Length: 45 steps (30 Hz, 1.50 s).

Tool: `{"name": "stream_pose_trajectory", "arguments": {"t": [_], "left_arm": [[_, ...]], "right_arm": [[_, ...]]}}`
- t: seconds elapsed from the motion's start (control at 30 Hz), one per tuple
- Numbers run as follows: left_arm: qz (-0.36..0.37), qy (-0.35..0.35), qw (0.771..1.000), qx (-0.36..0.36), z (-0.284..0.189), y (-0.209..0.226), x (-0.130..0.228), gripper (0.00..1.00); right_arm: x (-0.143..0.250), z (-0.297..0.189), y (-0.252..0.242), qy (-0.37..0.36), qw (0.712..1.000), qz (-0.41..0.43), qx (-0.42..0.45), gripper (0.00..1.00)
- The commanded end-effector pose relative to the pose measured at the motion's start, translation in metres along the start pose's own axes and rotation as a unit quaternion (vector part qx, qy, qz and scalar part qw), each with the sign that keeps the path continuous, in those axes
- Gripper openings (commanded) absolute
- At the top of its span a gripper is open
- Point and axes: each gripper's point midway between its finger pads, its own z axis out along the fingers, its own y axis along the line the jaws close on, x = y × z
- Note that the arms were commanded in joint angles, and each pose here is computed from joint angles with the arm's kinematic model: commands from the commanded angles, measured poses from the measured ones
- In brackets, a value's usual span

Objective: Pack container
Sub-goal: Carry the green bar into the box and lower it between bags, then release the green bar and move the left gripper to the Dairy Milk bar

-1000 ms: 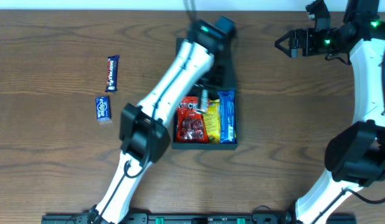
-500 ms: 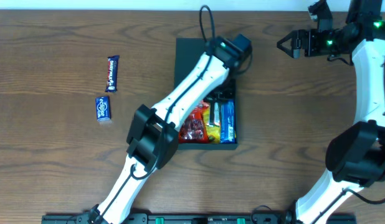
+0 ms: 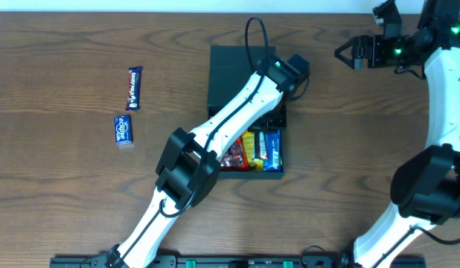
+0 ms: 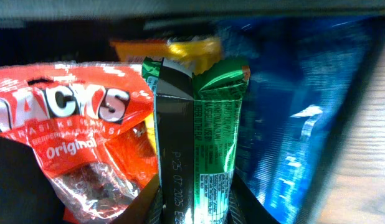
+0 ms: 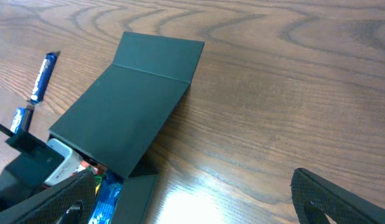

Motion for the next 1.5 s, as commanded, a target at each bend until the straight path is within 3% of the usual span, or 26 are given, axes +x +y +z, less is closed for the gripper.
{"name": "stream_pose_trajectory", "arguments": {"t": [0.0, 0.17, 0.2, 0.23, 0.27, 0.4, 0.57, 0.67, 0.8, 0.97, 1.13, 1.3, 1.47], "left_arm": [[-0.017, 0.003, 1.0, -0.019, 0.009, 0.007, 0.0, 0.06], [-0.012, -0.001, 1.0, -0.016, 0.009, 0.005, -0.002, 0.06], [-0.013, -0.001, 1.0, -0.016, 0.009, 0.006, -0.002, 0.21], [-0.01, -0.001, 1.0, -0.015, 0.009, 0.005, -0.002, 0.5], [-0.01, -0.001, 1.0, -0.016, 0.009, 0.006, -0.002, 0.59], [-0.005, -0.001, 1.0, -0.014, 0.008, 0.008, -0.004, 0.71], [-0.003, -0.031, 0.999, 0.008, -0.019, 0.012, -0.018, 0.66], [-0.025, -0.101, 0.995, 0.001, -0.061, 0.036, -0.041, 0.6], [-0.09, -0.209, 0.971, -0.066, -0.121, 0.114, -0.073, 0.64], [-0.184, -0.221, 0.952, -0.105, -0.15, 0.22, -0.086, 0.66], [-0.195, -0.162, 0.958, -0.132, -0.127, 0.31, -0.091, 0.69], [-0.149, -0.112, 0.981, -0.058, -0.082, 0.341, -0.109, 0.75], [-0.142, -0.084, 0.986, -0.029, -0.037, 0.361, -0.126, 0.77]], "right_arm": [[-0.007, -0.008, 0.005, -0.013, 1.0, 0.0, -0.006, 0.99], [-0.007, -0.008, 0.005, -0.013, 1.0, 0.0, -0.006, 0.99], [-0.007, -0.008, 0.005, -0.013, 1.0, 0.0, -0.006, 0.99], [-0.007, -0.008, 0.005, -0.013, 1.0, 0.0, -0.006, 0.99], [-0.007, -0.008, 0.005, -0.013, 1.0, 0.0, -0.006, 0.99], [-0.007, -0.008, 0.005, -0.013, 1.0, 0.0, -0.006, 0.99], [-0.007, -0.008, 0.005, -0.013, 1.0, 0.0, -0.006, 0.99], [-0.007, -0.008, 0.005, -0.013, 1.0, 0.0, -0.006, 0.99], [-0.007, -0.008, 0.005, -0.013, 1.0, 0.0, -0.006, 0.99], [-0.007, -0.008, 0.005, -0.013, 1.0, 0.0, -0.006, 0.99], [-0.008, -0.008, 0.005, -0.013, 1.0, -0.001, -0.006, 0.99], [-0.008, -0.006, 0.007, -0.013, 1.0, -0.004, -0.007, 0.99], [-0.008, -0.003, 0.013, -0.01, 1.0, -0.009, -0.011, 0.99]]}}
